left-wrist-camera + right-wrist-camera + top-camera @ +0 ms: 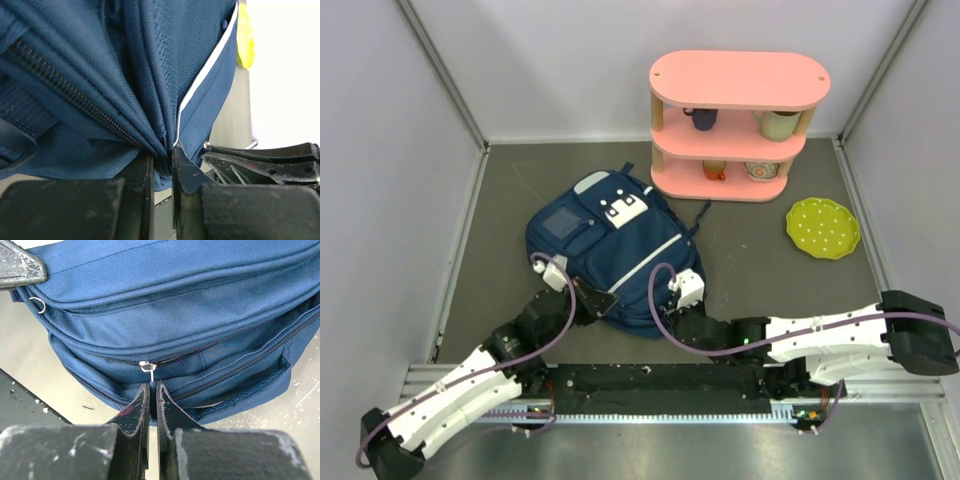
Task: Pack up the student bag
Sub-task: Zip the student bag at the center of the board.
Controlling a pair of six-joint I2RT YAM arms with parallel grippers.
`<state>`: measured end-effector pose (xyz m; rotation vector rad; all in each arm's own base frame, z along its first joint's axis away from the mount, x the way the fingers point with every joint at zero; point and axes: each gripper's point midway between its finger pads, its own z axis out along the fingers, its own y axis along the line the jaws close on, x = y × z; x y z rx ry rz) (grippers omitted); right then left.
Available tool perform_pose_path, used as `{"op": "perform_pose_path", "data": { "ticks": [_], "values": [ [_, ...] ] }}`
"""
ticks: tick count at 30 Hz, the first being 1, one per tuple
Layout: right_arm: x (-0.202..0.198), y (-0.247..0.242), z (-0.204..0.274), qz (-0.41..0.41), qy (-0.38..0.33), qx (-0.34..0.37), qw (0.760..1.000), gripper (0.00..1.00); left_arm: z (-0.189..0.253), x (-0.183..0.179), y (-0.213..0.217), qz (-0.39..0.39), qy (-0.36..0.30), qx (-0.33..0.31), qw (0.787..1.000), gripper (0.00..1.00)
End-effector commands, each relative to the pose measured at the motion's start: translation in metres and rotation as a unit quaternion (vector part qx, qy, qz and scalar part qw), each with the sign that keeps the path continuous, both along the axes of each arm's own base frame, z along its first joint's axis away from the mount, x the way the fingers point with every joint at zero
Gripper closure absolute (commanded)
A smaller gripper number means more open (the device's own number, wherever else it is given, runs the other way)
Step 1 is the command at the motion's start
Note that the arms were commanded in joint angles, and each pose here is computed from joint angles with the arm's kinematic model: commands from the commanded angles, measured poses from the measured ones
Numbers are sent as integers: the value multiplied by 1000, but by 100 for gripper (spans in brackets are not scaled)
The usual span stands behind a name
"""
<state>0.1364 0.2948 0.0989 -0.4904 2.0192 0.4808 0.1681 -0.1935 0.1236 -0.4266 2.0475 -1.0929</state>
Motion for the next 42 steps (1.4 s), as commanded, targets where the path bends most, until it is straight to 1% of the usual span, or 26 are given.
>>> {"op": "perform_pose_path", "data": {
  "ticks": [1,3,4,6,7,8,10,11,12,13,14,15,16,17,18,19,20,21,22,23,26,30,35,39,41,42],
  "values": [
    [8,-17,-5,-7,-26,-67,997,100,-14,-8,3,-112,-18,120,986,100],
    [4,-12,-3,7,-21,-59,998,100,-7,-6,-8,-151,-46,110,981,100],
    [2,-9,-1,12,-21,-50,998,100,-13,-13,-13,-183,-27,108,977,100],
    [-7,-1,1,33,-21,-43,998,100,-4,-14,-23,-221,-45,93,970,100],
    [-11,4,3,40,-22,-38,998,100,-8,-18,-27,-250,-46,100,962,100],
    [-17,8,4,50,-23,-37,998,100,-1,-23,-32,-279,-47,87,955,100],
    [-21,13,3,58,-23,-38,997,100,-3,-22,-30,-281,-37,99,954,100],
    [-23,15,4,60,-24,-35,997,100,-4,-17,-28,-268,-38,106,957,100],
    [-24,16,1,60,-22,-36,997,100,-9,-16,-23,-250,-19,113,961,100],
    [-24,16,0,60,-21,-35,997,100,-5,-9,-18,-222,-16,120,967,96],
    [-23,16,0,56,-21,-34,998,100,-8,-2,-9,-186,-7,135,973,88],
    [-22,15,-1,54,-22,-34,998,100,-3,-2,-5,-161,3,123,979,78],
    [-22,15,0,52,-23,-34,998,100,-3,-1,-2,-146,7,118,982,53],
    [-21,15,1,50,-24,-32,998,100,-1,1,1,-128,6,110,986,41],
    [-21,14,1,48,-24,-31,998,100,8,0,1,-109,4,79,991,33],
    [-21,14,2,48,-24,-31,998,100,4,0,3,-96,7,65,993,26],
    [-21,15,2,49,-24,-30,998,100,5,-1,4,-83,9,47,995,25],
    [-20,19,7,47,-26,-16,998,100,14,-1,4,-62,12,3,998,23],
    [-20,19,7,46,-26,-15,998,100,4,-2,3,-56,18,-16,998,20],
    [-19,20,7,45,-26,-13,999,100,5,-4,1,-45,33,-48,997,19],
    [-17,20,6,36,-19,-6,999,100,-2,-5,4,-18,44,-90,995,18],
    [-14,19,4,31,-12,2,999,100,-7,-2,7,18,54,-119,991,18],
    [-13,21,6,32,-8,10,999,100,9,10,8,80,23,-151,985,18],
    [-11,21,6,28,-6,13,1000,100,22,9,-6,92,17,-192,977,18],
    [-11,22,6,27,-5,14,1000,100,23,12,-8,111,22,-204,972,18],
    [-10,22,6,27,-5,14,1000,100,18,8,-17,103,30,-195,975,18]
  ]
}}
